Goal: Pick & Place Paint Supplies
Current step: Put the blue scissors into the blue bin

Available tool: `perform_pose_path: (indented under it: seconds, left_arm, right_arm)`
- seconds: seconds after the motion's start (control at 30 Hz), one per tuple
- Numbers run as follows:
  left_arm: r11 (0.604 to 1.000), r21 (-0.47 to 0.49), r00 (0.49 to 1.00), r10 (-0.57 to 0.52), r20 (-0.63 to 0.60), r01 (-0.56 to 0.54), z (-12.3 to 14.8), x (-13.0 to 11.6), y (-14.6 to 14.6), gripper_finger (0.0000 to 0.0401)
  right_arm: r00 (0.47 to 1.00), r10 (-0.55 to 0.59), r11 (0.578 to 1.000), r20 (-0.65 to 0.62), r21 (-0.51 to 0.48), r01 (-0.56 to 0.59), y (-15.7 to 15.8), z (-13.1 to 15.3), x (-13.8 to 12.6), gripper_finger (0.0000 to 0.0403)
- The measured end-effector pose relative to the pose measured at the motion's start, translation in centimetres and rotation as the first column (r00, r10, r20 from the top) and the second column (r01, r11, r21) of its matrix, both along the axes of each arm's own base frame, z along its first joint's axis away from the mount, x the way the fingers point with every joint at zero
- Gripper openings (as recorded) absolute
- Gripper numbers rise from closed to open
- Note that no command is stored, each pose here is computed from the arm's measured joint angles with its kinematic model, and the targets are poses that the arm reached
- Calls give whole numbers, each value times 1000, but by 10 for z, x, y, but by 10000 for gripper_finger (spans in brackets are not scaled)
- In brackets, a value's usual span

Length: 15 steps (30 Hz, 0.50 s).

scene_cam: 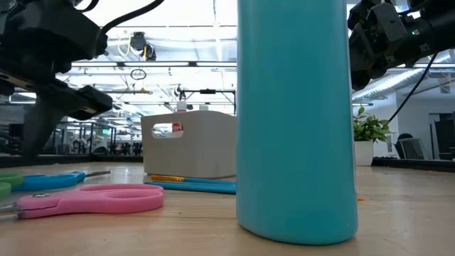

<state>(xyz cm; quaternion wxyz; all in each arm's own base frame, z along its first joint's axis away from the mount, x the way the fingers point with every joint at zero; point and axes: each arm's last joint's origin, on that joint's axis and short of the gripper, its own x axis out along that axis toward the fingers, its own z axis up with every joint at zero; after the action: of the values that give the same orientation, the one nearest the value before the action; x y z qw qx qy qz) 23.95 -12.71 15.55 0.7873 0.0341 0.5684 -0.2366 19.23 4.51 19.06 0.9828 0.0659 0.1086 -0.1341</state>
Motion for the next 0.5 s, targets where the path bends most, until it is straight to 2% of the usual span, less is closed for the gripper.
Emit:
perform_pose_path:
  seconds: [0.2,0.5]
  left_arm:
    - [998,39,999,44,0,-44,-4,-1,5,186]
    - [995,-20,992,93,-82,-95,-13,-8,8,186]
  right_arm:
    - [1000,0,1000,0,0,0,0,0,0,251]
    - [1000,0,1000,0,0,0,0,0,0,251]
